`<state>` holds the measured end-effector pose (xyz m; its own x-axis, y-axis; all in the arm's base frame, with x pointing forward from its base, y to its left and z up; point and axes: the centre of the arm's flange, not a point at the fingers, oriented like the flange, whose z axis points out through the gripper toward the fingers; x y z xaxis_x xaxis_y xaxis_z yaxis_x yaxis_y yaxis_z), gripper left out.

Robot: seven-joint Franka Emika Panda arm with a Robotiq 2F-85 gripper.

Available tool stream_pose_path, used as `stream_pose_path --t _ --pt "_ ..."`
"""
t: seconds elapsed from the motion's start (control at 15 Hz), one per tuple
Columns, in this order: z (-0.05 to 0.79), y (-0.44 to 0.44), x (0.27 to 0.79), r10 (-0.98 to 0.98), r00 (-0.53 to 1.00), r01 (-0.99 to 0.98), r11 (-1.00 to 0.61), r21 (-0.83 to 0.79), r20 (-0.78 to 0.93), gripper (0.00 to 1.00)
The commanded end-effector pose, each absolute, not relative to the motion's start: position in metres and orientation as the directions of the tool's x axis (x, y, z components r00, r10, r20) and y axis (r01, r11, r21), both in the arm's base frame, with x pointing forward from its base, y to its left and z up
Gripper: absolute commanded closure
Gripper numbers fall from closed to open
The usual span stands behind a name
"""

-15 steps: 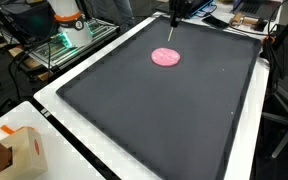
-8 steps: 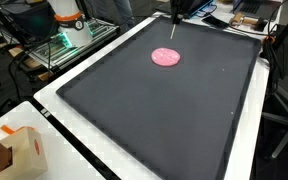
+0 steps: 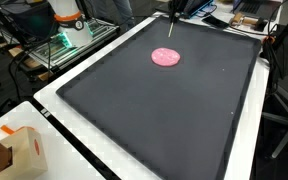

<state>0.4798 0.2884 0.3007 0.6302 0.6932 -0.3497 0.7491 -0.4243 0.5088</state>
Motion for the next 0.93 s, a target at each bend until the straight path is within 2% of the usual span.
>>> stream_pose_path --t 0.0,0.87 --pt "0.278 0.304 0.474 0.638 0.684 0.694 -0.420 0.585 -0.353 0.97" --pt "0.228 0.321 0.480 0.512 0.804 0.542 -0.425 0.725 -0.301 0.97"
